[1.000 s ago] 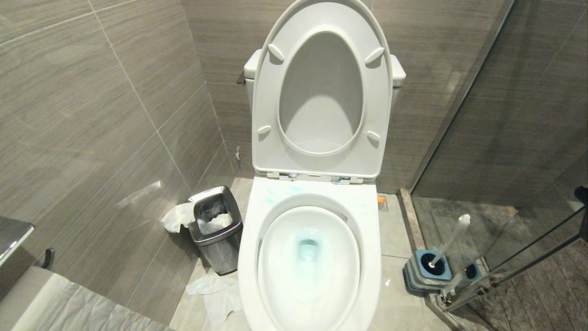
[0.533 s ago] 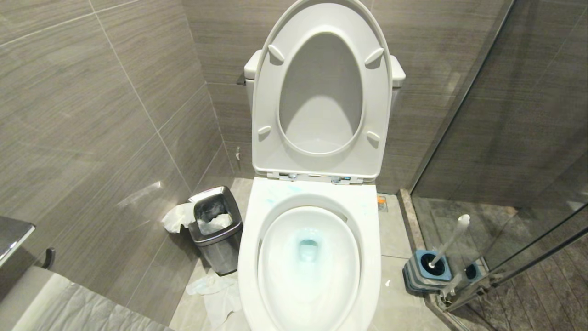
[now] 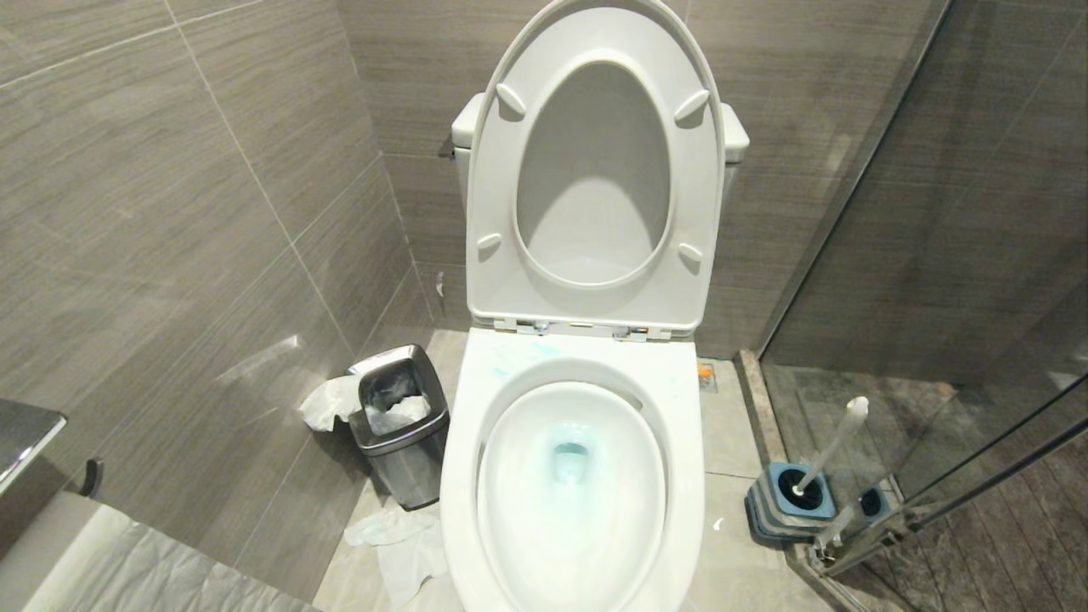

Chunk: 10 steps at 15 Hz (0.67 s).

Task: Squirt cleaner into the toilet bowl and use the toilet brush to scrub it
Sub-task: Flush the toilet

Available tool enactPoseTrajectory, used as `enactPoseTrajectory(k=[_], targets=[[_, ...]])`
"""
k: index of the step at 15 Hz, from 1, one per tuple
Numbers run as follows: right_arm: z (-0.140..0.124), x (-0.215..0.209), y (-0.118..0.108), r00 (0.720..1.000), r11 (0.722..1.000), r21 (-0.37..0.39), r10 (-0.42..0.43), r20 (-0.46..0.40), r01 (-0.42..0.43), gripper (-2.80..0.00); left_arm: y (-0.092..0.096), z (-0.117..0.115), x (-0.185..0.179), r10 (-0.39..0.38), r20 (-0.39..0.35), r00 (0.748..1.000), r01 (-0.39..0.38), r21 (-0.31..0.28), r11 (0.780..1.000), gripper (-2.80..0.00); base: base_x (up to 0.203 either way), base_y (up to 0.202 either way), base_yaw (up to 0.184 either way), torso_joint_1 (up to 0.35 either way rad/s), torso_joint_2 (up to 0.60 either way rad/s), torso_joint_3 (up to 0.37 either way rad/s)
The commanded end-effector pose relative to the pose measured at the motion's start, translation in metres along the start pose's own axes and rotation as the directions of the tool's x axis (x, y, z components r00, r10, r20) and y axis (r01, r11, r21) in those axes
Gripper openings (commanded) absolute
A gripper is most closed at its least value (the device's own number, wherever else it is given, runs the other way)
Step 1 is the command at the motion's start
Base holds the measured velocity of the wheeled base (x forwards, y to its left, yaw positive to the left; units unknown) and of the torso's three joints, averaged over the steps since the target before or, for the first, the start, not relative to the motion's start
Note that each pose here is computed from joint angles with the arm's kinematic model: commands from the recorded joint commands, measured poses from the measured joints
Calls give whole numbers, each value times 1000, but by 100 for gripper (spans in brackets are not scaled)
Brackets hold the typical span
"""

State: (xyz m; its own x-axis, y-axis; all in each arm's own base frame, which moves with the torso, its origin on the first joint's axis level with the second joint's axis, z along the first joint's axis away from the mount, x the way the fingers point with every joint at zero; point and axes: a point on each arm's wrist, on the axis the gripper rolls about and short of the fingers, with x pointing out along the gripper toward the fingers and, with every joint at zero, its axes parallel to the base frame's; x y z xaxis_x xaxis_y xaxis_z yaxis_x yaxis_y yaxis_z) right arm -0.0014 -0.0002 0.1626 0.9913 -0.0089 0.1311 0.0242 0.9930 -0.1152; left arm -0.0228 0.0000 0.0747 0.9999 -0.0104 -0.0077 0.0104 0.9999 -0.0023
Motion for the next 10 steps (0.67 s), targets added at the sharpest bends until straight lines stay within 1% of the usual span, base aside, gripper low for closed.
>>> enactPoseTrajectory(k=[1,3,5,8,10], targets=[[-15,-27,1,997,1000,7,-26,68,25,-280,0,0,0,0,-3,1000,0,-1,1000,-280,0,0,0,0,0,0],[-27,-38,1,997,998,24,-62,49,60,-280,0,0,0,0,-3,1000,0,-1,1000,-280,0,0,0,0,0,0],[-39,-44,3,998,998,28,-60,-1,60,-280,0,0,0,0,-3,1000,0,-1,1000,-280,0,0,0,0,0,0],[-49,-41,4,998,998,39,-53,-38,54,-280,0,0,0,0,-3,1000,0,-1,1000,-280,0,0,0,0,0,0],[-65,-37,6,995,998,33,-48,-87,51,-280,0,0,0,0,-3,1000,0,-1,1000,-280,0,0,0,0,0,0]])
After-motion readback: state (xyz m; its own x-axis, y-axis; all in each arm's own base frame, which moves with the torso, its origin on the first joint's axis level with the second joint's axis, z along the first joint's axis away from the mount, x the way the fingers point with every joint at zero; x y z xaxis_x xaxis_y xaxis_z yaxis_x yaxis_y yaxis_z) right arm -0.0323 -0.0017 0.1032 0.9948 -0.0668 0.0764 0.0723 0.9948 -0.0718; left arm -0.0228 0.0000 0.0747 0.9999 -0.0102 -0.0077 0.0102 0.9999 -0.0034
